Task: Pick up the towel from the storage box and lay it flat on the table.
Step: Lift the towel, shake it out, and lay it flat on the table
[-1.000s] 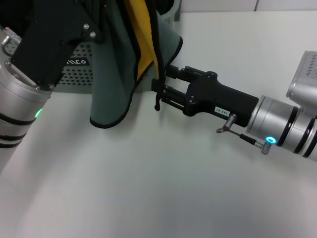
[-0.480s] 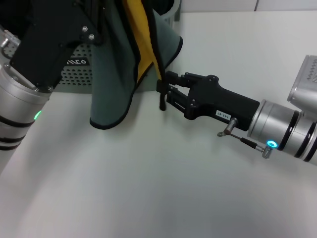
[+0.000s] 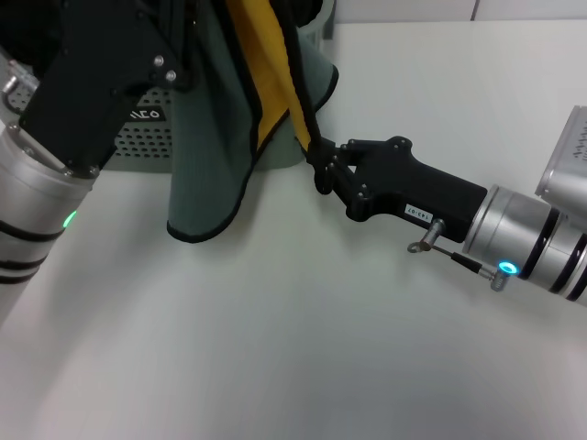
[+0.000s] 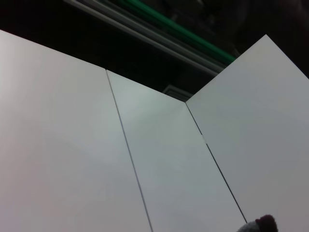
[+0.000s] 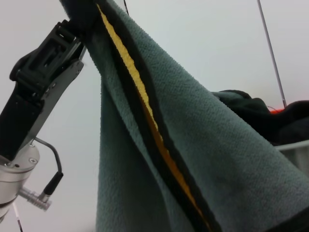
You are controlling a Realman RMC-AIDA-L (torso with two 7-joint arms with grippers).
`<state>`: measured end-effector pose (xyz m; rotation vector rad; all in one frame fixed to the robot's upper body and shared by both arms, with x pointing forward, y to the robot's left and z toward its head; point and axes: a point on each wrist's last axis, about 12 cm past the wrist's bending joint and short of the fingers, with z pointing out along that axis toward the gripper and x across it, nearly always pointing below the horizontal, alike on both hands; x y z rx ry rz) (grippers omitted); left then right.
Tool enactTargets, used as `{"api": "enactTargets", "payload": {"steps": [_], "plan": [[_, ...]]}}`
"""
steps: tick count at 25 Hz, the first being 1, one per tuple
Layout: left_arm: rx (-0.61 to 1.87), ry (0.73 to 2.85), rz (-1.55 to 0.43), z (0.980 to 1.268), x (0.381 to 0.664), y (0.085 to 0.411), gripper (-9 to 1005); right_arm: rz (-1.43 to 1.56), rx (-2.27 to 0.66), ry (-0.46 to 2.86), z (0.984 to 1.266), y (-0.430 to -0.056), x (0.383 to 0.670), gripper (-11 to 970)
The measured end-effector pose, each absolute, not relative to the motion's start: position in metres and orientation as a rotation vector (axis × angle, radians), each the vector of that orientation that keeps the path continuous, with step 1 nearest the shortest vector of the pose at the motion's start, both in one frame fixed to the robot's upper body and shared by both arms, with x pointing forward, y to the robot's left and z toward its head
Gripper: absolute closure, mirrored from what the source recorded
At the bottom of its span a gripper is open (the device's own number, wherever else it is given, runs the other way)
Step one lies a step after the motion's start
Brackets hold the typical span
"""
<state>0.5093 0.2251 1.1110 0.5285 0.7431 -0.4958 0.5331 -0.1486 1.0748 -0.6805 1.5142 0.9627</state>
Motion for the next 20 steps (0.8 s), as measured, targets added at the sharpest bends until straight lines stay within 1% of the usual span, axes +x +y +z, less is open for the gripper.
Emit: {"api": "enactTargets", "payload": {"steps": [2, 7, 12, 16, 20], "plan": [[0.529, 0.742, -0.498, 1.11, 0.507, 0.226, 964, 0.954, -0.685, 1.51, 1.076, -0.149, 0.534, 956], [0.527, 0.764, -0.495, 1.104, 0.501, 0.231, 961, 0.936, -0.704, 1.474, 1.084, -0.151, 0.54, 956], [0.502, 0.857, -0.47, 1.085, 0.482, 0.245, 957, 0.868, -0.746, 1.361, 1.11, -0.156, 0.547, 956], [0.509, 0.925, -0.485, 1.072, 0.474, 0.246, 955, 0.773, -0.784, 1.272, 1.135, -0.165, 0.546, 956], [0.52, 0.966, -0.497, 1.065, 0.468, 0.246, 935, 0.728, -0.802, 1.232, 1.15, -0.165, 0.549, 955]]}}
